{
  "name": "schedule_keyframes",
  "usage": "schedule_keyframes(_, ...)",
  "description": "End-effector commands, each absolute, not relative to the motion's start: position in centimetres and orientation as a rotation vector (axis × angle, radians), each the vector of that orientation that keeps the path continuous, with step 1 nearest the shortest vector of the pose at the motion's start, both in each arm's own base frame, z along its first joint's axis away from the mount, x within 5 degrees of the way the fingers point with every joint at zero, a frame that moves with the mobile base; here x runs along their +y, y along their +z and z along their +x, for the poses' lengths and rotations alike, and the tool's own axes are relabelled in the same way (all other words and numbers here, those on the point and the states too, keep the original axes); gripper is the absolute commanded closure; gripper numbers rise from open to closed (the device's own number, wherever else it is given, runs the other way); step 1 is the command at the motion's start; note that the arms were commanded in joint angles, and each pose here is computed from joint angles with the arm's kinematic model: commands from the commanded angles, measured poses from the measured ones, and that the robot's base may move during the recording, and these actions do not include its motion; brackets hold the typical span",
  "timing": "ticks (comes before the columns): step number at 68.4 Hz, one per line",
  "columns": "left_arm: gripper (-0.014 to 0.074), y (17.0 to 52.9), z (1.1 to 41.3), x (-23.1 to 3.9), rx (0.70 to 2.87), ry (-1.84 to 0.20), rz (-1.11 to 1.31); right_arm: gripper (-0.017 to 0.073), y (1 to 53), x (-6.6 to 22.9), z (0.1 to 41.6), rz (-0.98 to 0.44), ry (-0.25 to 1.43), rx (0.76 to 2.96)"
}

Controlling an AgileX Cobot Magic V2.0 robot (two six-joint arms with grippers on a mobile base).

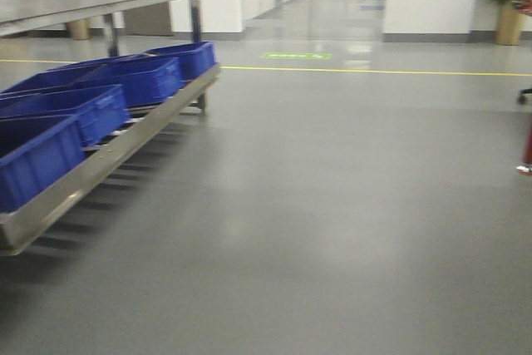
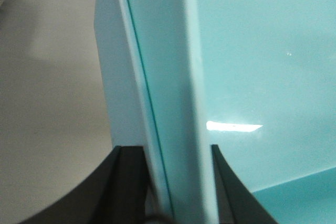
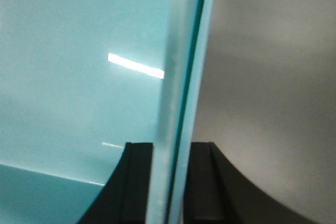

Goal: Move two blue bins to right shelf middle
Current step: 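Drive along the aisle past the red workbench carrying the bin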

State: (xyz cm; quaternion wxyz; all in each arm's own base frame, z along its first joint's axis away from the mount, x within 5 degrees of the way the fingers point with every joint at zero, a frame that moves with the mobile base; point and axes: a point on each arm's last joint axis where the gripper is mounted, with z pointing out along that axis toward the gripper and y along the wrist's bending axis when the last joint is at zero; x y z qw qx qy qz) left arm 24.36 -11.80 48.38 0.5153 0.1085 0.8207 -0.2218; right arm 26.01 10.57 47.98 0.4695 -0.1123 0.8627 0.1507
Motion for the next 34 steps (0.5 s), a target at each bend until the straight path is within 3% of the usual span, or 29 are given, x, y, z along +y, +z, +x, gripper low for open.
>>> schedule_keyframes(1, 0.0704, 50.74, 23.47, -11.66, 1.821, -0.615, 0.214, 0.0713, 49.33, 10.16, 25.81, -0.283, 0.341, 2.014)
schedule_keyframes(34, 0.0704, 50.74, 23.47, -11.66, 1.821, -0.615, 0.214, 0.0713, 49.33, 10.16, 25.81, -0.283, 0.341, 2.014)
